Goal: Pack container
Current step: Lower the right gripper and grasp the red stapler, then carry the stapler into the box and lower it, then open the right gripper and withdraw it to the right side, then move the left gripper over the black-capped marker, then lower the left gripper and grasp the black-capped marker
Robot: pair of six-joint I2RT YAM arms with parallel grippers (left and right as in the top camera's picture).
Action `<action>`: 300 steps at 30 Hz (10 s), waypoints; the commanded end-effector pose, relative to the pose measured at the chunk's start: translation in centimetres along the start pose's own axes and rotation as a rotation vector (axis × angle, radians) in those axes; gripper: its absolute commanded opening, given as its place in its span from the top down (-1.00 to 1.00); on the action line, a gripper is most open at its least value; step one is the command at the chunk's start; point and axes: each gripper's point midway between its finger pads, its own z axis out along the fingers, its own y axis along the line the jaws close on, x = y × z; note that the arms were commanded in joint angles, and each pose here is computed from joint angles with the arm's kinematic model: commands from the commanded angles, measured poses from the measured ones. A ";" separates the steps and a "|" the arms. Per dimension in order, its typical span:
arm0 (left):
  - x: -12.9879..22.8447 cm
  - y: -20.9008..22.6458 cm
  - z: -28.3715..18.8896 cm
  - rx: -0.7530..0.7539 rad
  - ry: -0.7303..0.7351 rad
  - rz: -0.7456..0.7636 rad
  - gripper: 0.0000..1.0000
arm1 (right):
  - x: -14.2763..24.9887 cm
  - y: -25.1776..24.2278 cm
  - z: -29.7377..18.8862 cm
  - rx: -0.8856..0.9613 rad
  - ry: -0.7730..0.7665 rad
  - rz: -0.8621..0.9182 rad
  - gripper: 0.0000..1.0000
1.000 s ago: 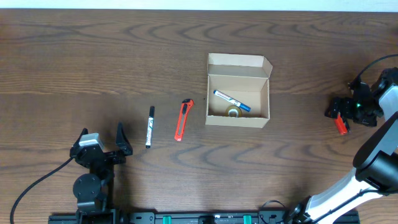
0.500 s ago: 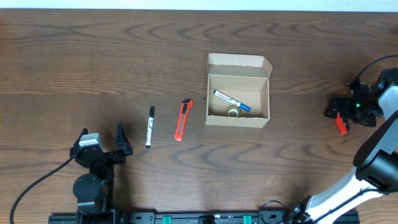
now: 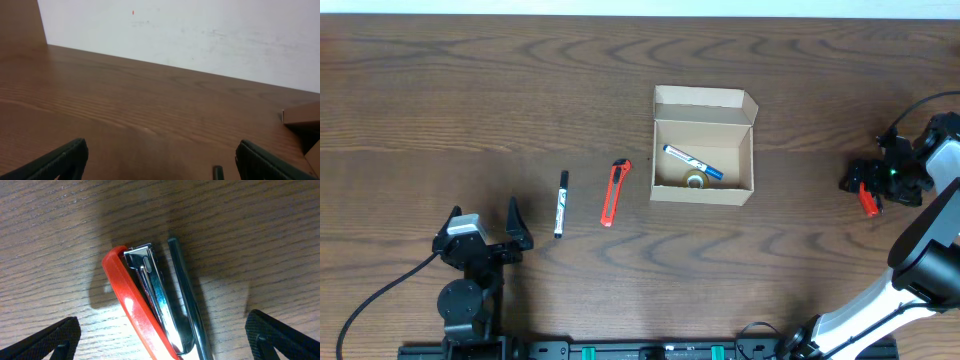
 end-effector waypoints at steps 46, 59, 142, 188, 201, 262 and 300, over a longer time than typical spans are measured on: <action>1.7 0.4 0.1 -0.016 0.053 0.001 -0.91 | 0.9 0.3 1.2 -0.023 0.021 0.089 0.98; 1.7 0.4 0.1 -0.016 0.053 0.001 -0.90 | -1.7 4.0 0.3 -0.131 -0.038 0.035 0.98; 1.7 0.4 0.1 -0.016 0.053 0.001 -0.90 | 1.0 36.9 -11.8 -0.244 0.050 -0.747 -0.99; -7.5 -4.1 -4.0 0.189 -0.032 0.120 -0.90 | -6.2 2.8 -31.6 0.194 -0.390 0.294 -0.98; -25.5 -10.6 -10.5 0.436 -0.043 0.316 -0.91 | -6.2 2.8 -31.6 0.194 -0.390 0.294 -0.98; 6.8 -9.2 7.8 0.012 1.289 0.392 -0.91 | -6.2 2.8 -31.6 0.194 -0.390 0.294 -0.98; 16.2 -8.1 6.3 0.001 1.429 0.328 -0.90 | -6.2 2.8 -31.6 0.194 -0.390 0.294 -0.98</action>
